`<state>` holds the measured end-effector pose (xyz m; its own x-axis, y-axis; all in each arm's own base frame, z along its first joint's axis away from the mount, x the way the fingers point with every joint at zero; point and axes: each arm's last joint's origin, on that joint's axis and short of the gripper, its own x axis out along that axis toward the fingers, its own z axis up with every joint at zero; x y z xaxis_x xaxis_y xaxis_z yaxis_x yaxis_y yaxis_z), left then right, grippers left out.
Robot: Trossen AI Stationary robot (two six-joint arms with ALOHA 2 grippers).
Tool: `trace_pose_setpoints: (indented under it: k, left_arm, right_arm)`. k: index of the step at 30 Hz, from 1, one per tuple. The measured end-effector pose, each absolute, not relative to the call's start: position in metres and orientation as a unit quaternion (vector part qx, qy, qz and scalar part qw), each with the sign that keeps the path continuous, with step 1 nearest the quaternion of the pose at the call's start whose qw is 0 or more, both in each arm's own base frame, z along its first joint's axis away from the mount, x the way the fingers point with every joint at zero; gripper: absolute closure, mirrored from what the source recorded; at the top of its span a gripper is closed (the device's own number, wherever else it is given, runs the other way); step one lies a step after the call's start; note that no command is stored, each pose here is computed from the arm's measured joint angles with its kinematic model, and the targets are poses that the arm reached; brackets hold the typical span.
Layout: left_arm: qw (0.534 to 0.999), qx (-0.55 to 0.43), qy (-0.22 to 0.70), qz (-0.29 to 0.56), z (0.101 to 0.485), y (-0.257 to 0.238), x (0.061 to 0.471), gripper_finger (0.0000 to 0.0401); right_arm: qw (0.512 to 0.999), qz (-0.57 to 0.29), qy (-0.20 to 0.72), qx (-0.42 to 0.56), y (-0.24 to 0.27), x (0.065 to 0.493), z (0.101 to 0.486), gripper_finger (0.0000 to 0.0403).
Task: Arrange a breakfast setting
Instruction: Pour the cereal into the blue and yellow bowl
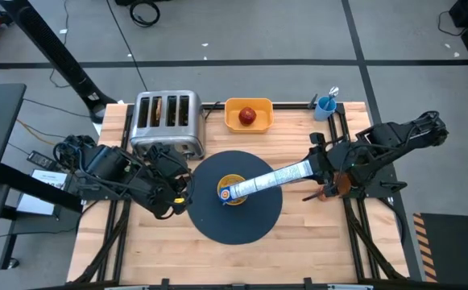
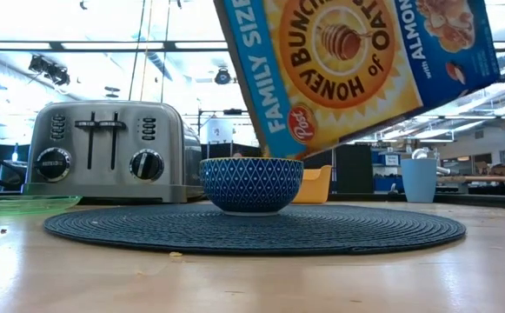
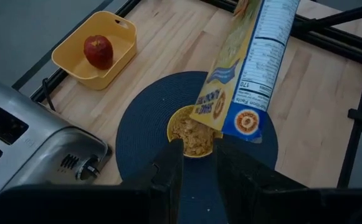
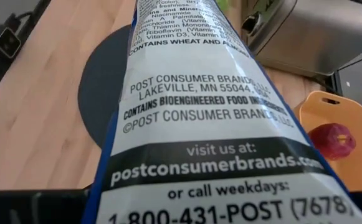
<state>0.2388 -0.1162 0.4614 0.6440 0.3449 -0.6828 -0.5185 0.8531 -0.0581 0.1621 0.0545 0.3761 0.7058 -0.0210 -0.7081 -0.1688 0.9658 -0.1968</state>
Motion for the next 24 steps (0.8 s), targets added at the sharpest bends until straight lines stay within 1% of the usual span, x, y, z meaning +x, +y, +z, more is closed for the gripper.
trace_pose_setpoints:
  k: [4,13,19,24]
  left_arm:
    - [0.898,-0.125,0.347,0.241,0.4614,-0.1162,0.2388,0.0307]
    - [0.898,-0.127,0.346,0.241,0.4614,-0.1162,0.2388,0.0307]
    - [0.898,-0.127,0.346,0.241,0.4614,-0.1162,0.2388,0.0307]
    - [0.898,-0.127,0.346,0.241,0.4614,-0.1162,0.2388,0.0307]
  right_arm:
    - [0.919,0.053,0.373,-0.116,0.0558,0.1634,0.3775,0.0214]
    - [0.913,0.037,0.385,-0.128,0.0541,0.1626,0.3754,0.0214]
    - [0.911,0.028,0.392,-0.124,0.0529,0.1614,0.3744,0.0214]
    - [0.918,0.025,0.381,-0.108,0.0511,0.1569,0.3778,0.0214]
